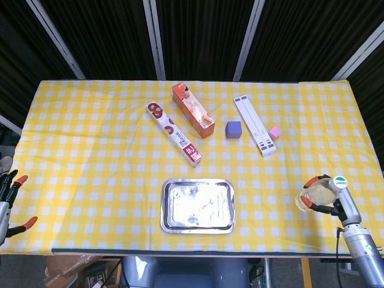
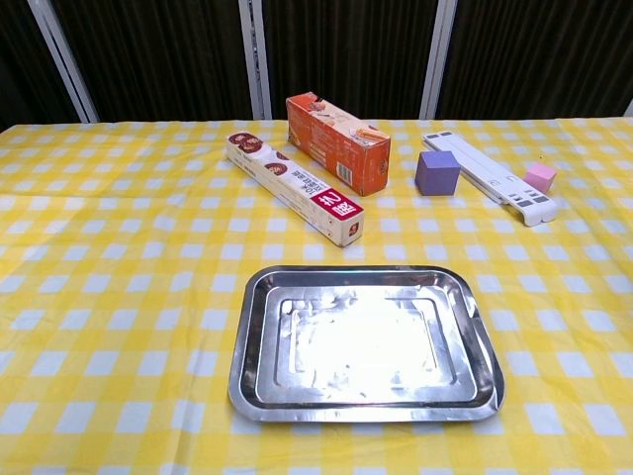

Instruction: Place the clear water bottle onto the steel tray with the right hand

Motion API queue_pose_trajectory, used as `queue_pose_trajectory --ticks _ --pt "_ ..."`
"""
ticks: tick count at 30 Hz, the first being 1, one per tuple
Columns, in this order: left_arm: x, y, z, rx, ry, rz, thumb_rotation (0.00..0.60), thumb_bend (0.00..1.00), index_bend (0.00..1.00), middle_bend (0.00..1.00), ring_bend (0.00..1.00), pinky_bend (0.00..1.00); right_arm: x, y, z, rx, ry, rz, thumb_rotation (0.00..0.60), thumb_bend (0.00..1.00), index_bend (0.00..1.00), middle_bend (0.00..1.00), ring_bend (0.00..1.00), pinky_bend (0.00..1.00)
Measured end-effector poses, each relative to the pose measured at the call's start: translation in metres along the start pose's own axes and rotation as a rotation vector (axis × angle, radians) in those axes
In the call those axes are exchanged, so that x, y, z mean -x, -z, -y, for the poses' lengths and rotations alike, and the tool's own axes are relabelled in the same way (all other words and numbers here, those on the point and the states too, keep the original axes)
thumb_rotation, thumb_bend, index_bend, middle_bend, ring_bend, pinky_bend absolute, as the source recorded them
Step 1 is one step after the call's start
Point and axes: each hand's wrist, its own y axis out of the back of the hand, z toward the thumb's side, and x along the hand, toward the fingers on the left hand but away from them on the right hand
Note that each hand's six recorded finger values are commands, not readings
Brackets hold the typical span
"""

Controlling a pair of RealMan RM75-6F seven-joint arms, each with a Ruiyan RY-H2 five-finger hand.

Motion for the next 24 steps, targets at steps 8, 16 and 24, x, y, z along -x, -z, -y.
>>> queue_pose_trajectory --ticks 8,16,24 --pt "-0.001 -0.002 0.001 0.001 0.003 0.004 0.6 0.19 0.11 0.0 0.0 0.0 0.0 -0.014 0.016 -0.007 -0.069 -0.058 0.6 0.33 0.85 0.61 0.29 0.0" --pt "-0.004 0.004 -0.001 0.01 -0.003 -0.011 0.6 0.19 0.11 0.0 0.0 0.0 0.006 -0.064 0.109 -0.045 -0.23 -0.17 0.6 0.33 0.85 0.61 0.29 0.0" --pt "-0.007 0.006 -0.001 0.014 0.003 -0.011 0.6 0.19 0.11 0.0 0.0 0.0 0.0 -0.11 0.242 -0.055 -0.376 -0.256 0.6 0.33 0.85 0.61 0.3 0.0"
